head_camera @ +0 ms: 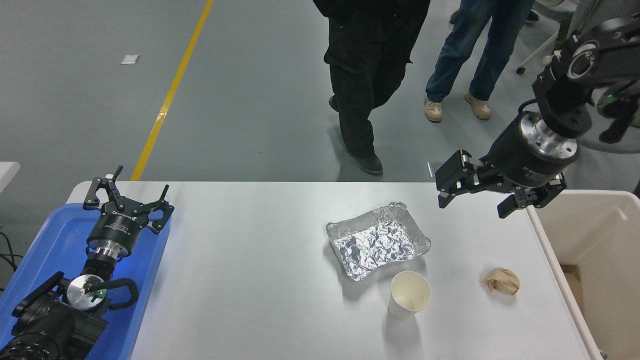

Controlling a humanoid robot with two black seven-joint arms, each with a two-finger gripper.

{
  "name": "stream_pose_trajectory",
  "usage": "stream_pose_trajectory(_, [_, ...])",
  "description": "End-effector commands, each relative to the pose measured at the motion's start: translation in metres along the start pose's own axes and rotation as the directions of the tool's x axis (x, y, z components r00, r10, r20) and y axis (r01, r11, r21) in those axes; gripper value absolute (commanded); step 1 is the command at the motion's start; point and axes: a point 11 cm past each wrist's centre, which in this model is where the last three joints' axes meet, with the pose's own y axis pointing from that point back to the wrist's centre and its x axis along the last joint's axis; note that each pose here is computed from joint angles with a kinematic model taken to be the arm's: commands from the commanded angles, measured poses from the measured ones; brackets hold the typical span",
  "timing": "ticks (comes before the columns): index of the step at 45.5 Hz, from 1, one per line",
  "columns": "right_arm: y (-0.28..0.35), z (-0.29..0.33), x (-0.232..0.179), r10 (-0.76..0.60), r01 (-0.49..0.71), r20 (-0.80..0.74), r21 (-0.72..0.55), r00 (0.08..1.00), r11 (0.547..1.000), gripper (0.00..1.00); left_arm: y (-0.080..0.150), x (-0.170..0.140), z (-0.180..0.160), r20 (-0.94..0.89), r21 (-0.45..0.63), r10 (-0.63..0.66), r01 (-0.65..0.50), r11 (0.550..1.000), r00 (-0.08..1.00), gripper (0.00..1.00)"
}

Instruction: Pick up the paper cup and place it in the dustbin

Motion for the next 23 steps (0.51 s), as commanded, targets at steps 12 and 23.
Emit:
stream_pose_trajectory(12, [-0.109, -0.010, -0.006, 0.078, -0.087, -0.105, -0.081, 0.991, 0.993, 1.00, -0.001, -0.001, -0.002, 0.001, 0.007, -0.003, 0.003, 1.000, 1.000, 0.99])
stream_pose_trajectory(23, [-0.138, -0.021, -0.036, -0.043, 0.026, -0.205, -0.086, 0.978, 0.996, 1.00, -0.001, -0.001, -0.002, 0.000, 0.006, -0.003, 0.003, 1.000, 1.000, 0.99])
